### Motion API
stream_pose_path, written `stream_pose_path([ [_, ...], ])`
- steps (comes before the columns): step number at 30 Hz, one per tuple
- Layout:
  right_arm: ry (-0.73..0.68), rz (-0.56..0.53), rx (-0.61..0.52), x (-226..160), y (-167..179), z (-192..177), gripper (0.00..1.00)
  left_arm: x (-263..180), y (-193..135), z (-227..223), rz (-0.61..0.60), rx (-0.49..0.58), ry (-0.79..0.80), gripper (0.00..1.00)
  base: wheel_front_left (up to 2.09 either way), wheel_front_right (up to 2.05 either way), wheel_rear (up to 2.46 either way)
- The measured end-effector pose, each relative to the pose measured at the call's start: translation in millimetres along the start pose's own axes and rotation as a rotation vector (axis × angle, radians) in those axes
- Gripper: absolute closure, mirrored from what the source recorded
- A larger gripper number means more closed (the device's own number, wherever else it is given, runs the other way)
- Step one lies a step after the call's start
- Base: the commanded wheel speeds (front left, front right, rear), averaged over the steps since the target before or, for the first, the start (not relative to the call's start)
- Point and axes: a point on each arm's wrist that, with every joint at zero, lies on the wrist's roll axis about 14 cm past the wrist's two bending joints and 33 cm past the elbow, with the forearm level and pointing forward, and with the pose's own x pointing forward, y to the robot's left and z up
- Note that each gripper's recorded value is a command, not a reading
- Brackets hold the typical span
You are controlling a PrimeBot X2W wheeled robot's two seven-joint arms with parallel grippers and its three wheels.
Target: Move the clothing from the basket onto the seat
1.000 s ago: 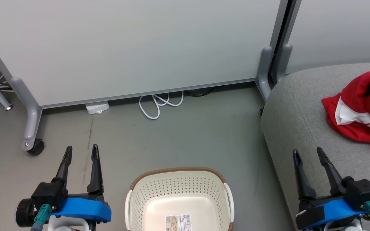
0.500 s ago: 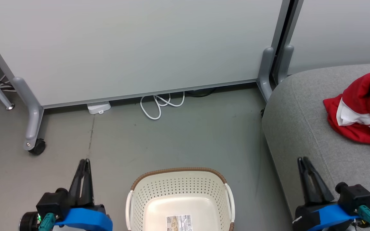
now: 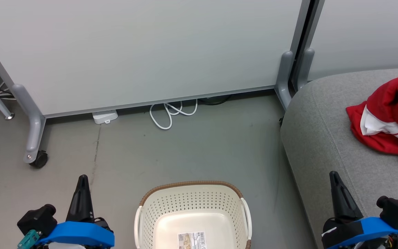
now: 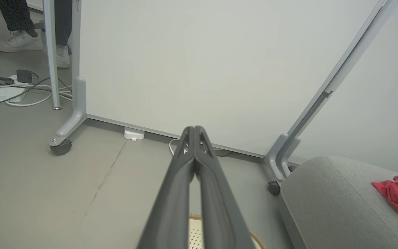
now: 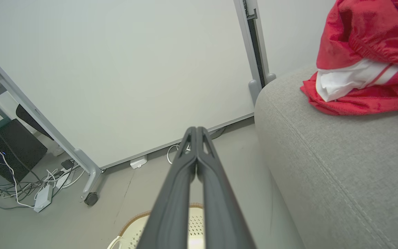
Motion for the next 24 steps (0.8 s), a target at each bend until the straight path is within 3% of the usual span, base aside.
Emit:
stream_pose_path([
  [24,0.009,-0.075,0.372,0.8,-14.6,2.3,1.00,5.3,5.1,4.1,0.044,-0.375,0.010,1.00,0.00,0.00,0.00],
])
